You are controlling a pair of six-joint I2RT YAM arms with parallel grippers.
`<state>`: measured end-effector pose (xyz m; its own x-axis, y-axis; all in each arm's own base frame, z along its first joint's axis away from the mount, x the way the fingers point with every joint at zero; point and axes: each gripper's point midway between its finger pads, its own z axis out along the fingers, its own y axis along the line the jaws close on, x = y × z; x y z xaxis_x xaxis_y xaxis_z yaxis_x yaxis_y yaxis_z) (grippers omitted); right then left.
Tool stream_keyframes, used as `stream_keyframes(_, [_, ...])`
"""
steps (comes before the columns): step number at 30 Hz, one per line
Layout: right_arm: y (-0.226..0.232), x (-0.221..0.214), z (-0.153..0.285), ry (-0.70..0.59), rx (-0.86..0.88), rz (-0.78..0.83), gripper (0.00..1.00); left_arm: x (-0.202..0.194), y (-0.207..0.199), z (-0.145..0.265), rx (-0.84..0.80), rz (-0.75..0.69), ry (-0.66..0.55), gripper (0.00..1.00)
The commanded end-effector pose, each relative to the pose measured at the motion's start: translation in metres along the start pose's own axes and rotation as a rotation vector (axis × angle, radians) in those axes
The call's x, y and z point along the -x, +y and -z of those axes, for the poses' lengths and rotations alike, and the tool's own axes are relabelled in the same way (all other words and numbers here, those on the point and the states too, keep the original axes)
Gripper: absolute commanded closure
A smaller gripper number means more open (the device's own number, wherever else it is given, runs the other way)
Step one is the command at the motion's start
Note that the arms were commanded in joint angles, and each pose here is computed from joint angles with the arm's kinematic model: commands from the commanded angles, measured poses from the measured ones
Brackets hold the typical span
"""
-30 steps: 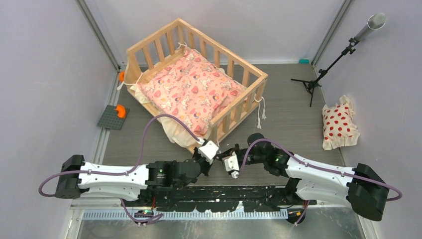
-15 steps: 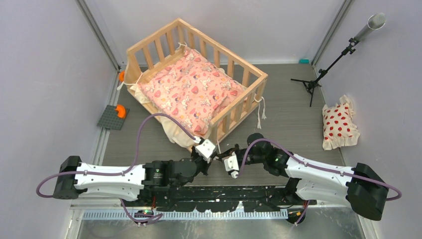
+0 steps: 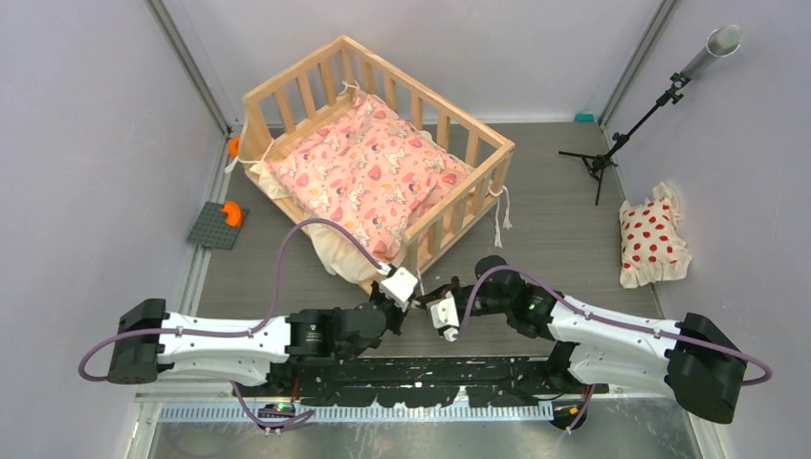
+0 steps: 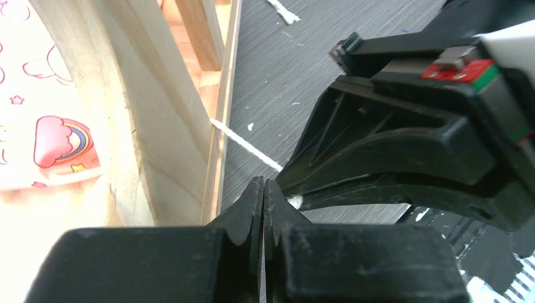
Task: Set up the pet bed
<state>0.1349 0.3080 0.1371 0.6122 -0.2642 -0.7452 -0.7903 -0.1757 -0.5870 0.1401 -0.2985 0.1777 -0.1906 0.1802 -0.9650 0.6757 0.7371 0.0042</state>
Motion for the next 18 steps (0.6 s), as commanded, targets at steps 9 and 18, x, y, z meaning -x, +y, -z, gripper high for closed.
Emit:
stream_keyframes(9, [0.012, 0.016, -0.003, -0.066, 0.061, -0.053, 0.99, -0.011, 0.012, -0.003, 0.057, 0.065, -0.003, 0.98])
stream_keyframes(18, [0.006, 0.013, -0.005, -0.048, 0.038, -0.082, 0.99, 0.035, 0.019, 0.017, 0.042, 0.096, -0.074, 0.73])
